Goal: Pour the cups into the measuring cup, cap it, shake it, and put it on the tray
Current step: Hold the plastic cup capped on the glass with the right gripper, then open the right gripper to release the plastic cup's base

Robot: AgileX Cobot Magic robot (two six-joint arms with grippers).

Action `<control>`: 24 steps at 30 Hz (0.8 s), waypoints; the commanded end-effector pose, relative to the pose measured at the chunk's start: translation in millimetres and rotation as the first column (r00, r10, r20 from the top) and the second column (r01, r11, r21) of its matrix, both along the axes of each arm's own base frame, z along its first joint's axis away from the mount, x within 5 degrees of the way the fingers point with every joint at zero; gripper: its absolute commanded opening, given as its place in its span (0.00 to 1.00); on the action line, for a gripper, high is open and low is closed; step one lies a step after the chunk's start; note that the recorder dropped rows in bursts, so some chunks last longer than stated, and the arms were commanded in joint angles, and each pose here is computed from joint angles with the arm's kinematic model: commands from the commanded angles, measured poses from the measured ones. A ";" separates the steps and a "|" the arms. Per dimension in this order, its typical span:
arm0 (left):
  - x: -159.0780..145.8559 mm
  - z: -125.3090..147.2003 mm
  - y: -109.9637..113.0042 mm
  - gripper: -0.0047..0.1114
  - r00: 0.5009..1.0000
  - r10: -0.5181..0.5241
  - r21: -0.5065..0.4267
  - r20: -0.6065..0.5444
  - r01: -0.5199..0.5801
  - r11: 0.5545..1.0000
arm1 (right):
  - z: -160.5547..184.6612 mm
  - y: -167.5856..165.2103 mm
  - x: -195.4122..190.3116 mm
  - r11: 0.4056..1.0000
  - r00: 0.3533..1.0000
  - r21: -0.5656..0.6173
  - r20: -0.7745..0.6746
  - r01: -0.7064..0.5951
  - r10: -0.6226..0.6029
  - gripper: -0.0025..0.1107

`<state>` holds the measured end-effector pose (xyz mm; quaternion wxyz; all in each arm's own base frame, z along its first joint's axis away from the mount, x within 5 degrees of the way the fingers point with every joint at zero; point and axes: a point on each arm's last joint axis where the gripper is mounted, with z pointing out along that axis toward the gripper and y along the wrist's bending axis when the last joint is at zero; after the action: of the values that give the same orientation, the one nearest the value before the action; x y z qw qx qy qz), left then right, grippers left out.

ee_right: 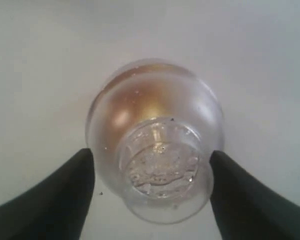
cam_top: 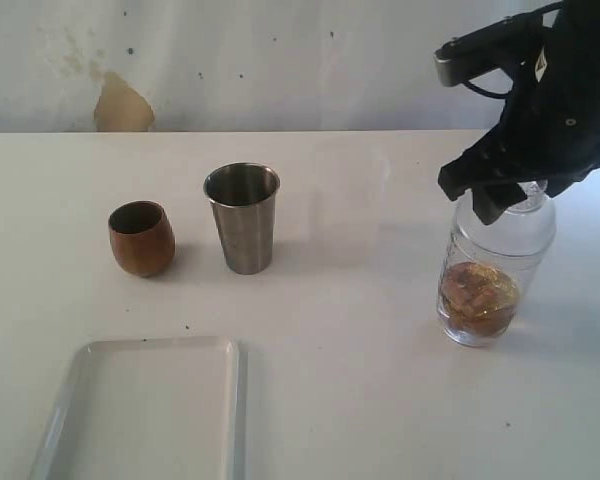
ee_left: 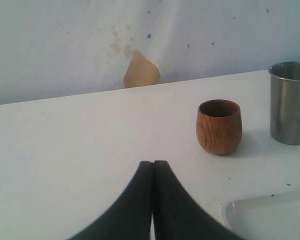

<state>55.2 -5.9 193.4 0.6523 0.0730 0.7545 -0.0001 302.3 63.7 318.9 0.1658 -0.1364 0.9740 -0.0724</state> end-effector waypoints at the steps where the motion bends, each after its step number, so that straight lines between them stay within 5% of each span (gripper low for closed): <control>1: -0.1 -1.6 -0.2 0.04 1.000 0.000 -0.013 0.000 0.000 1.000 | 0.4 -4.4 2.6 0.999 0.999 -0.035 0.030 0.017 -0.016 0.56; 24: -0.1 -1.6 -0.2 0.04 1.000 0.000 -0.013 0.000 0.000 1.000 | 7.2 -5.0 4.9 0.999 0.995 -0.038 0.095 0.005 -0.002 0.51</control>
<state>55.2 -5.9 193.4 0.6523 0.0730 0.7545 -0.0001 307.6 61.5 322.3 0.1987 -0.1353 0.9666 -0.0890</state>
